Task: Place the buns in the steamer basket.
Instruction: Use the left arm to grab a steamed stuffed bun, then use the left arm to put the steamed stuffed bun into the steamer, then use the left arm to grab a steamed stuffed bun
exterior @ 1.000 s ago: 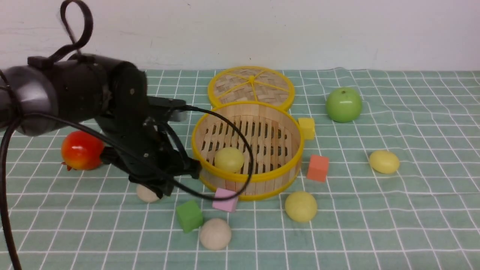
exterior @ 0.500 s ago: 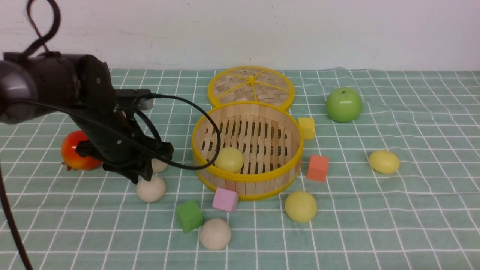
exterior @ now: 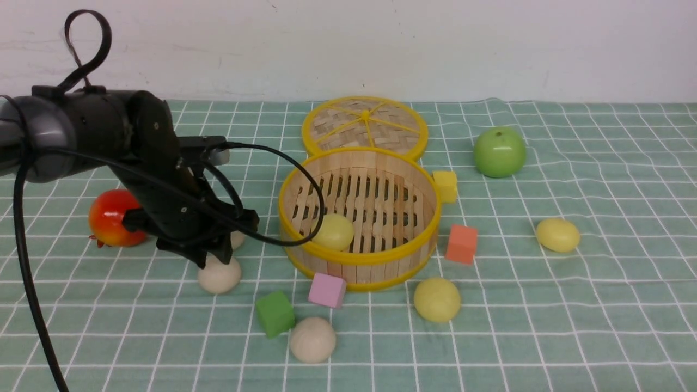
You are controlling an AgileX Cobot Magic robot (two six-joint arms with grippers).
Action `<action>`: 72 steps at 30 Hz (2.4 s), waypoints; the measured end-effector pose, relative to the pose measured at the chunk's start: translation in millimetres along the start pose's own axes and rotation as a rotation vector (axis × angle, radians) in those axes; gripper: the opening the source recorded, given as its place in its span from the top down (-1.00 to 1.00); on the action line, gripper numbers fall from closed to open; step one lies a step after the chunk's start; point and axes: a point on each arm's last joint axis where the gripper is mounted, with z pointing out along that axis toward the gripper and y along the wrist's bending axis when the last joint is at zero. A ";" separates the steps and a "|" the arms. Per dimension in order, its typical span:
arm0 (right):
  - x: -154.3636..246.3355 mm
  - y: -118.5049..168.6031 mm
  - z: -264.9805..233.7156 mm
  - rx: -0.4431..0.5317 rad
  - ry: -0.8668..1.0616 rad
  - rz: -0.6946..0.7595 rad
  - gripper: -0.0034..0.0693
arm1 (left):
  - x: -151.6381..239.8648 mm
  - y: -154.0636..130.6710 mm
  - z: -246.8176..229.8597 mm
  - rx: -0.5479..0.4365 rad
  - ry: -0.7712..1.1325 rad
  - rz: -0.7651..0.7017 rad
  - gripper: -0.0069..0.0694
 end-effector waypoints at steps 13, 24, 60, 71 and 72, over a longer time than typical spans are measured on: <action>0.0 -0.1 0.0 0.001 0.000 -0.003 0.25 | -3.5 2.7 24.1 -0.016 -0.023 0.013 0.14; 0.0 -0.1 0.0 0.001 0.000 -0.003 0.25 | 3.4 0.6 9.7 -0.001 0.047 -0.003 0.84; 0.0 -0.1 0.0 0.001 0.000 -0.003 0.25 | -80.7 -60.1 29.5 0.221 -0.227 0.180 0.78; 0.0 -0.1 0.0 0.001 0.000 -0.003 0.25 | -81.1 -59.8 4.1 0.190 -0.236 0.201 -0.26; 0.0 -0.1 0.0 0.001 0.000 -0.003 0.25 | -81.5 -60.3 -11.5 0.192 -0.253 0.196 -0.34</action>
